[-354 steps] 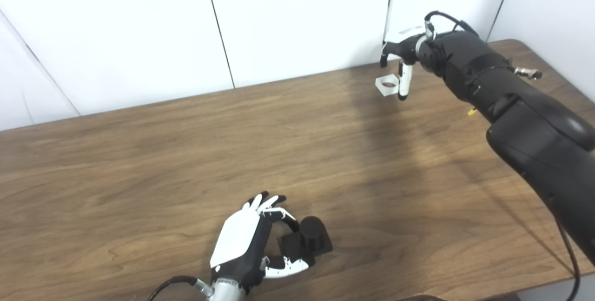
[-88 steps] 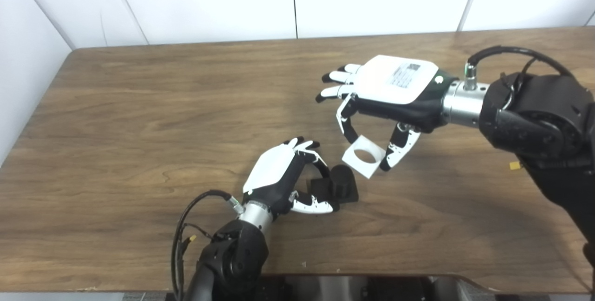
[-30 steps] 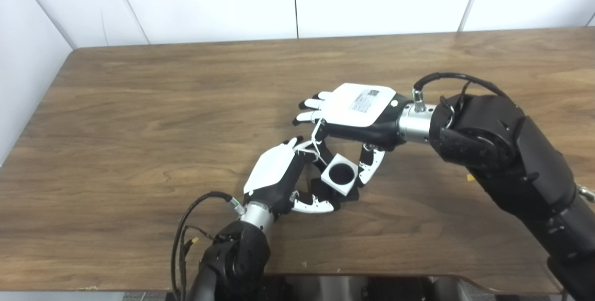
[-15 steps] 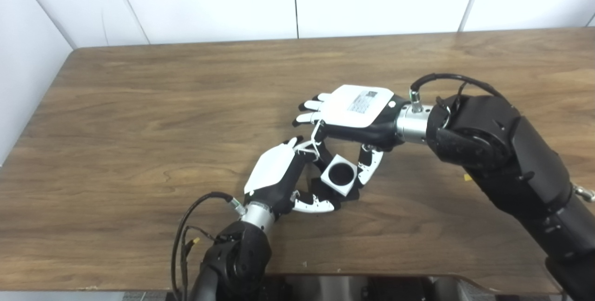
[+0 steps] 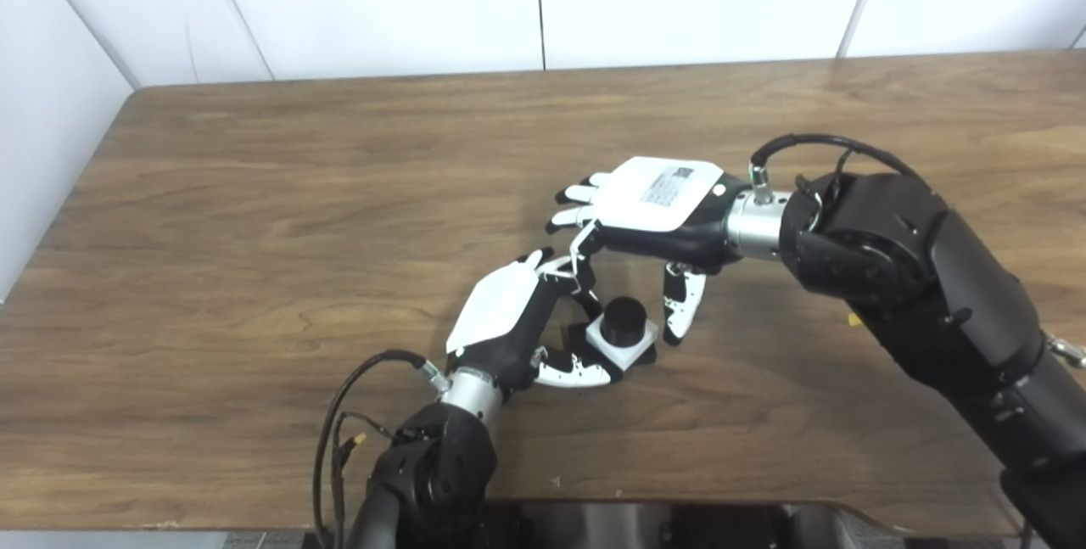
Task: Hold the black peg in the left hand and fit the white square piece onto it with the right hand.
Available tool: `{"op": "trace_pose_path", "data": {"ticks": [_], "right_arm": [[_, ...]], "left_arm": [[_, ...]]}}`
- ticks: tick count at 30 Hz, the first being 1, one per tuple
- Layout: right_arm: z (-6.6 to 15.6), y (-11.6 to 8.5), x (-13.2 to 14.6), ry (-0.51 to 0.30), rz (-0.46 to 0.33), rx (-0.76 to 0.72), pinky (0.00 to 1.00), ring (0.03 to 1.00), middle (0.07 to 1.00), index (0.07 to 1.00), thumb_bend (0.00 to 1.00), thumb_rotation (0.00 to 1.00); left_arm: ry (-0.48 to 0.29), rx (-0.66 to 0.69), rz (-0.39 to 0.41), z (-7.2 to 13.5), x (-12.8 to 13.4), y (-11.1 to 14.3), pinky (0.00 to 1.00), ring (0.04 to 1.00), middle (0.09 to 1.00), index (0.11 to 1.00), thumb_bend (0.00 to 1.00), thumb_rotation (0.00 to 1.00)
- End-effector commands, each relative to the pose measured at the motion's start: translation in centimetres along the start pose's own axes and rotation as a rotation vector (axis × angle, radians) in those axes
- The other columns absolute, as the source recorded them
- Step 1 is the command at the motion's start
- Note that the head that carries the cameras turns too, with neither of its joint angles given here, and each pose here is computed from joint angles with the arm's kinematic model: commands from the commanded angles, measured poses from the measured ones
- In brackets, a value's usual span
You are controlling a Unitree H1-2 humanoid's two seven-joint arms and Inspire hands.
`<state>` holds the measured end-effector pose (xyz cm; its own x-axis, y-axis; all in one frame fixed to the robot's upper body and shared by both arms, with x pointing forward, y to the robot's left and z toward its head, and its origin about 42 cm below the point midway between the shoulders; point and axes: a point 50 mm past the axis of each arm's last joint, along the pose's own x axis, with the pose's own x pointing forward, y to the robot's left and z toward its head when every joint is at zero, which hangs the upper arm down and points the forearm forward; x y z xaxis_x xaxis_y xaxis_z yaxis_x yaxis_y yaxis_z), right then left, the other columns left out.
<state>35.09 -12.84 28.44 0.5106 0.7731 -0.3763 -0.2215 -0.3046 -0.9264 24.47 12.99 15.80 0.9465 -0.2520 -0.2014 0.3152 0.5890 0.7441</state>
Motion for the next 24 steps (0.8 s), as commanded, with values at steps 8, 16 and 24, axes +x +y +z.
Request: {"op": "trace_pose_path", "data": {"ticks": [8,16,24], "right_arm": [[-0.7,-1.8,-0.4,0.026,-0.072,-0.038,1.00,1.000,0.944,0.680,0.92,0.14],[-1.3,-1.9,-0.5,0.046,-0.092,-0.032,0.99,1.000,0.940,0.663,0.94,0.14],[-1.7,-2.1,-0.7,0.061,-0.103,-0.022,0.98,1.000,0.939,0.655,0.94,0.14]], "left_arm": [[0.069,0.018,-0.015,-1.4,-0.1,0.0,1.00,1.000,0.912,0.492,0.52,0.07],[0.080,0.033,-0.018,-1.6,0.0,0.2,1.00,1.000,0.905,0.597,0.67,0.17],[0.076,0.060,-0.011,-1.6,0.0,1.0,1.00,1.000,0.902,0.722,0.79,0.27]]}}
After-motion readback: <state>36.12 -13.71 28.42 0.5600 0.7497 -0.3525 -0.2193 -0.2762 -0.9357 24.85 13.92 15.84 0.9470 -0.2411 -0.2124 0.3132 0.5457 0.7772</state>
